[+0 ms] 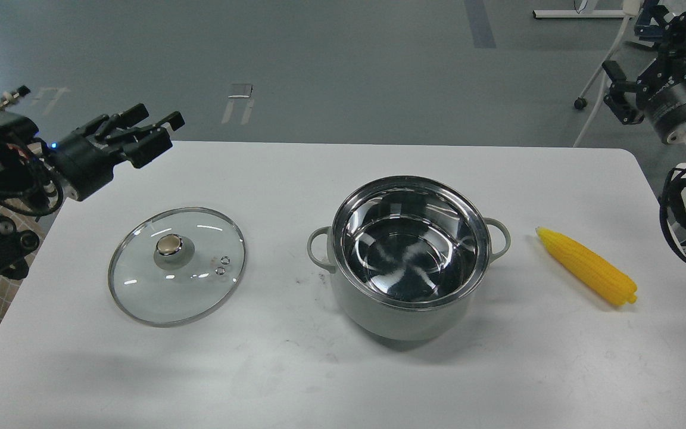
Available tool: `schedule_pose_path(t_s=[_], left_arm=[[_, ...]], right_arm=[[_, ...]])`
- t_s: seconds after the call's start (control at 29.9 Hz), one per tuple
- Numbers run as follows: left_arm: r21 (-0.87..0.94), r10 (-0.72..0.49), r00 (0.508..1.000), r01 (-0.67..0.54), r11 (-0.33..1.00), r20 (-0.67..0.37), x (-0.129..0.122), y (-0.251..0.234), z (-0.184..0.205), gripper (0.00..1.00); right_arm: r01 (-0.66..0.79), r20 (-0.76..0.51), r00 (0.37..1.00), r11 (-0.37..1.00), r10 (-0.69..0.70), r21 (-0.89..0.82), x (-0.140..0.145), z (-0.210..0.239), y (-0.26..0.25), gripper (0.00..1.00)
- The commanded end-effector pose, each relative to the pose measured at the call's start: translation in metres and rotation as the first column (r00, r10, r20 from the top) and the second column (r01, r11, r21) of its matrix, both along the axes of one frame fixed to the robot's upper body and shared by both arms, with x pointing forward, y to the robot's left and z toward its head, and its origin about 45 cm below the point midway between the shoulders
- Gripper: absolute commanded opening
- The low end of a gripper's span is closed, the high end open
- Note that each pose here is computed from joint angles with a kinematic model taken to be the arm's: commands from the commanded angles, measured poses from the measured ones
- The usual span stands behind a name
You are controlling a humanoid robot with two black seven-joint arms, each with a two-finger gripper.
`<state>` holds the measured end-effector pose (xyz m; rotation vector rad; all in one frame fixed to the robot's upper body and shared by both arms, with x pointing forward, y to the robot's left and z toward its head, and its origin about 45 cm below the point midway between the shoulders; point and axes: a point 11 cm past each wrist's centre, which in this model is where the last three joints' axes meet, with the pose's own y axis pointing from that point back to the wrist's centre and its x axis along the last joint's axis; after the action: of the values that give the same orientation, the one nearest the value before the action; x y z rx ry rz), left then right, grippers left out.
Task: Open pot and put corn in
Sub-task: 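Release the lid and raise the left gripper away, then reach the right gripper down and grasp the yellow corn cob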
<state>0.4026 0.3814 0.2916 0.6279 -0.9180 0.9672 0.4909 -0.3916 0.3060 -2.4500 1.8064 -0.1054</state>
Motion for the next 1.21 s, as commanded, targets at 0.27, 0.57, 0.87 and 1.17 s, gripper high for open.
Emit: schedule_pose_path(t_s=[0.27, 0.57, 0.87, 1.17], left_arm=[[-0.668, -0.113, 0.985, -0.004, 0.744, -0.132, 0.033, -0.023, 0.068, 0.90], [-0.835, -0.251, 0.965, 0.072, 0.545, -0.081, 0.041, -0.052, 0.084, 0.93], [-0.843, -0.280, 0.957, 0.089, 0.531, -0.075, 0.042, -0.066, 0.083, 0.94], [-0.848, -0.302, 0.950, 0.099, 0.521, -0.075, 0.042, -0.076, 0.080, 0.94]], right_arm=[[-0.155, -0.123, 0.987, 0.790, 0.101, -0.593, -0.003, 0.020, -0.016, 1.00], [-0.362, -0.308, 0.932, 0.435, 0.192, -0.824, -0.026, -0.005, -0.014, 1.00], [-0.484, -0.498, 0.835, -0.120, 0.232, -0.867, -0.056, -0.068, -0.010, 1.00], [-0.537, -0.652, 0.716, -0.401, 0.248, -0.742, -0.084, -0.102, -0.006, 1.00]])
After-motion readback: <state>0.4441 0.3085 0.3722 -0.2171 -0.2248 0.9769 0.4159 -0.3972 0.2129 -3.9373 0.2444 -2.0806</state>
